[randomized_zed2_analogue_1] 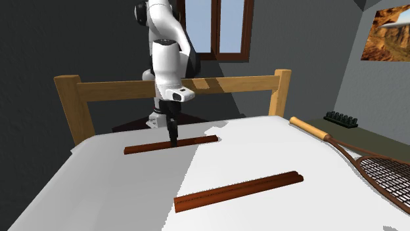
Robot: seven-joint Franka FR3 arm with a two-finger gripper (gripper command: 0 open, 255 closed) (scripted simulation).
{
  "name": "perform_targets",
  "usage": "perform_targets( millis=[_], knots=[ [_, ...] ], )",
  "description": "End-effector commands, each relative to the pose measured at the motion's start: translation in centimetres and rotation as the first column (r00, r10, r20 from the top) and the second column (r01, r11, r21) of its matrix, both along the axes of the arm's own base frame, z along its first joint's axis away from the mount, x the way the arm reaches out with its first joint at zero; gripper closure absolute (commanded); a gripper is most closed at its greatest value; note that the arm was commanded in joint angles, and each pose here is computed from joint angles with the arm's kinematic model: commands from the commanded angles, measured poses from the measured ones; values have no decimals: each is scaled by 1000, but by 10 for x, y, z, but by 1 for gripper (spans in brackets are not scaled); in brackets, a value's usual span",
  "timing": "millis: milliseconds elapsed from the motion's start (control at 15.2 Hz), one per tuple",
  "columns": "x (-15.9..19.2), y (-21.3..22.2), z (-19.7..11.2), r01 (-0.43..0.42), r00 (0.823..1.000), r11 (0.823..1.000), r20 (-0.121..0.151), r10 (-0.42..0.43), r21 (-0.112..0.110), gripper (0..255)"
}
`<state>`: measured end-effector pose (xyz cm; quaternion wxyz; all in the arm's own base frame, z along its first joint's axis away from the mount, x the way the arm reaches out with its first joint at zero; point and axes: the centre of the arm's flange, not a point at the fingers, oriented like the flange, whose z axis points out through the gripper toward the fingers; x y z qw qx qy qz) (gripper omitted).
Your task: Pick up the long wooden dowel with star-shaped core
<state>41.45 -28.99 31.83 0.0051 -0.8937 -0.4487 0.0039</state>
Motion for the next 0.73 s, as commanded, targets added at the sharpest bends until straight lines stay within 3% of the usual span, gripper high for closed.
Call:
perform_targets(
  millis=[0, 198, 264, 660],
  knots=[
    [1, -1, -11, 0, 1000, 1000, 0, 0, 0, 0],
    [1, -1, -19, 0, 1000, 1000, 0, 0, 0, 0],
    [1, -1, -19, 0, 1000, 1000, 0, 0, 0, 255],
    [1, -1, -19, 0, 1000, 1000, 0, 0, 0, 255]
  ],
)
